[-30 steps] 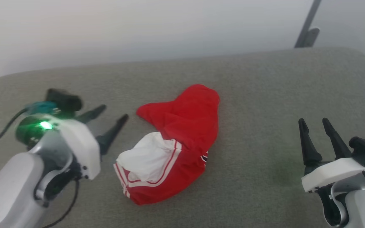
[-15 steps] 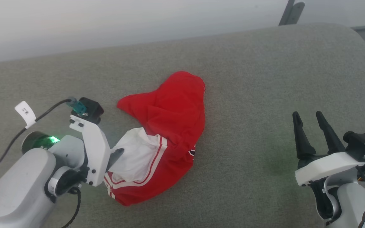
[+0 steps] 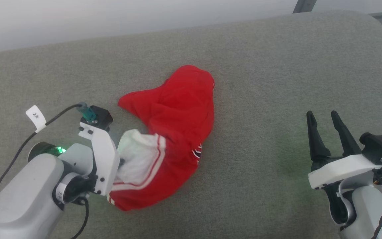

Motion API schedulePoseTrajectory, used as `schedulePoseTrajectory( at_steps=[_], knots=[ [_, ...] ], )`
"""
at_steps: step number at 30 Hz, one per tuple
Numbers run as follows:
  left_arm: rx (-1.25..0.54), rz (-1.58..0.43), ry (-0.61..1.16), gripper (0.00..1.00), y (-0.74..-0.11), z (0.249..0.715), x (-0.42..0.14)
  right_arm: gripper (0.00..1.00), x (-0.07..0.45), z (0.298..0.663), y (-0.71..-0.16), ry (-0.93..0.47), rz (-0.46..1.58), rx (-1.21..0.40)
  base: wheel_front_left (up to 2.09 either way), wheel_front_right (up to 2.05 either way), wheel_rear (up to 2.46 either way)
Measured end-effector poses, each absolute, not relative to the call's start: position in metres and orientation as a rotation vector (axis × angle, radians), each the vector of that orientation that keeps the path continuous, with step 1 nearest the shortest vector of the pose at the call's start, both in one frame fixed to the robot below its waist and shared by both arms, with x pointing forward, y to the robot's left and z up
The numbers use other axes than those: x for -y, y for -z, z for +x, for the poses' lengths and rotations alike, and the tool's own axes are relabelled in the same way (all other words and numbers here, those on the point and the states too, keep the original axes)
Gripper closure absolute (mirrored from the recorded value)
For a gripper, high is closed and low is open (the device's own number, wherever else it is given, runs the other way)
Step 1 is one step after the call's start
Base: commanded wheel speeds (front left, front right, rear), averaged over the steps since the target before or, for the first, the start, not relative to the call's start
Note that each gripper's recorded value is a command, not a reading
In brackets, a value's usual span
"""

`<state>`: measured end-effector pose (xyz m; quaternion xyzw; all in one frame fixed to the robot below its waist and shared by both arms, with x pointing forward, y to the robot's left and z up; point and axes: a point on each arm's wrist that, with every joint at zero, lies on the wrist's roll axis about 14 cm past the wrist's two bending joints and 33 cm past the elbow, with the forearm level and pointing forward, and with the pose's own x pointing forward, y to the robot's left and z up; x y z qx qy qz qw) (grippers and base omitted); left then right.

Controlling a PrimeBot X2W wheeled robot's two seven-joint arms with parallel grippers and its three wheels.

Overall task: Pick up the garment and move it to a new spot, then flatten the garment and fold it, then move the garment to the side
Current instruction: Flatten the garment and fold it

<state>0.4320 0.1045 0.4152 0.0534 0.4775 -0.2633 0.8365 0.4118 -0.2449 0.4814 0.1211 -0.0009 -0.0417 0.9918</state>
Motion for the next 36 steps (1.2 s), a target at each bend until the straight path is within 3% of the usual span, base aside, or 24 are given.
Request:
schedulePoseTrajectory(
  at_steps=[11, 18, 27, 36],
  knots=[
    [-0.864, -0.030, 0.452, 1.00, -0.458, 0.458, -0.121, 0.00, 0.241, 0.417, -0.482, 0.069, 0.243, 0.006, 0.00, 0.00, 0.00],
    [-0.747, -0.075, 0.273, 1.00, -0.485, 0.478, -0.178, 0.00, 0.237, 0.419, -0.486, 0.056, 0.247, 0.016, 0.00, 0.00, 0.00],
    [-0.697, -0.068, 0.038, 1.00, -0.478, 0.484, -0.260, 0.00, 0.235, 0.420, -0.484, 0.053, 0.248, 0.014, 0.00, 0.00, 0.00],
    [-0.736, -0.060, -0.066, 1.00, -0.449, 0.477, -0.294, 0.00, 0.236, 0.420, -0.482, 0.053, 0.245, 0.007, 0.00, 0.00, 0.00]
  ],
)
